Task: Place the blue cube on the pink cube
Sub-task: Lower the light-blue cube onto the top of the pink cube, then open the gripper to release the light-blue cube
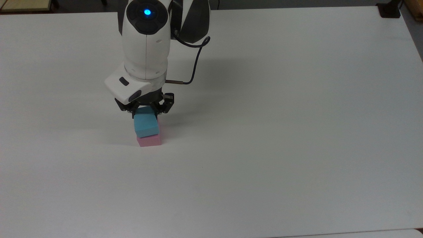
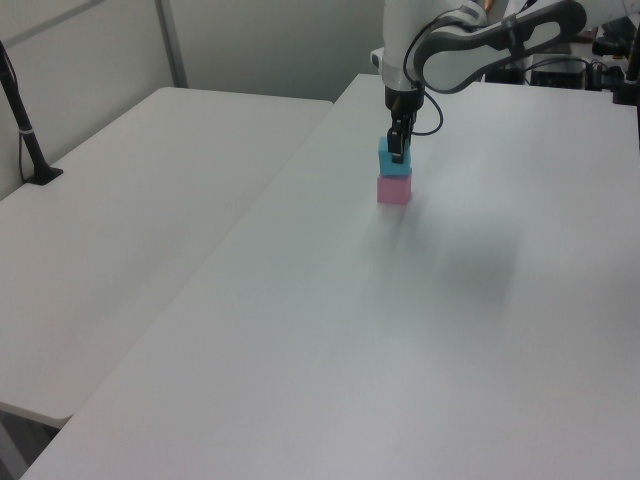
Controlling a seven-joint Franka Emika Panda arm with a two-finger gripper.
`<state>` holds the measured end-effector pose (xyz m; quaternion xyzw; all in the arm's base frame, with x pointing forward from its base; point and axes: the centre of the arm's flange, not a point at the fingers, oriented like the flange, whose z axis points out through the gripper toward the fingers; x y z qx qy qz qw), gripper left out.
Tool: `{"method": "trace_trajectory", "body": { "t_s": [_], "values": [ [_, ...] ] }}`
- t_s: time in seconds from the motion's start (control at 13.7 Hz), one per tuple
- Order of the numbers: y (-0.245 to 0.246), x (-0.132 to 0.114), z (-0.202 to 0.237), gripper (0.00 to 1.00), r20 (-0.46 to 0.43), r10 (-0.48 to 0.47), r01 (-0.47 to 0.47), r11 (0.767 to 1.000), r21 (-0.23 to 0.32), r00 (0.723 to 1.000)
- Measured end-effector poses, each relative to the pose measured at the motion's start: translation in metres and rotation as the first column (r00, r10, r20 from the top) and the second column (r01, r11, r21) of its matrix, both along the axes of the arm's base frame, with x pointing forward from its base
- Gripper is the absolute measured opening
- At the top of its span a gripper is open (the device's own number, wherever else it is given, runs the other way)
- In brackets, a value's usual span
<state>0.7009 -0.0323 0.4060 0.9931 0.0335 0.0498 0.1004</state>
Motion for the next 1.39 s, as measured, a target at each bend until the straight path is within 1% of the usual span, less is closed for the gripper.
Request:
{"method": "trace_trajectory", "body": {
  "t_s": [0.15,0.22,0.29,0.37,0.44,0.51,0.73,0.88,1.03,1.1,1.25,1.32,1.39],
  "values": [
    [0.0,0.001,-0.007,0.56,0.009,-0.005,0.005,1.0,-0.001,1.0],
    [0.0,0.002,-0.008,0.59,0.01,-0.011,0.011,1.0,0.0,1.0],
    [0.0,0.002,-0.008,0.68,0.013,-0.028,0.028,1.0,0.002,1.0],
    [0.0,0.002,-0.008,0.81,0.017,-0.047,0.047,0.999,0.003,0.999],
    [0.0,0.002,-0.008,0.97,0.019,-0.054,0.054,0.999,0.004,0.998],
    [0.0,0.002,-0.008,1.0,0.019,-0.057,0.057,0.998,0.004,0.998],
    [-0.001,0.002,-0.005,1.0,0.026,-0.069,0.069,0.998,0.005,0.997],
    [-0.009,0.0,0.013,1.0,0.048,-0.09,0.089,0.996,0.005,0.995],
    [-0.018,-0.01,0.046,1.0,0.045,-0.124,0.124,0.992,0.002,0.991],
    [-0.02,-0.019,0.071,1.0,0.039,-0.151,0.15,0.988,0.017,0.988],
    [-0.02,-0.044,0.127,1.0,0.006,-0.213,0.211,0.972,0.105,0.977],
    [-0.021,-0.06,0.157,1.0,-0.005,-0.231,0.23,0.964,0.135,0.973],
    [-0.02,-0.073,0.177,1.0,-0.012,-0.242,0.241,0.958,0.152,0.97]
  ]
}}
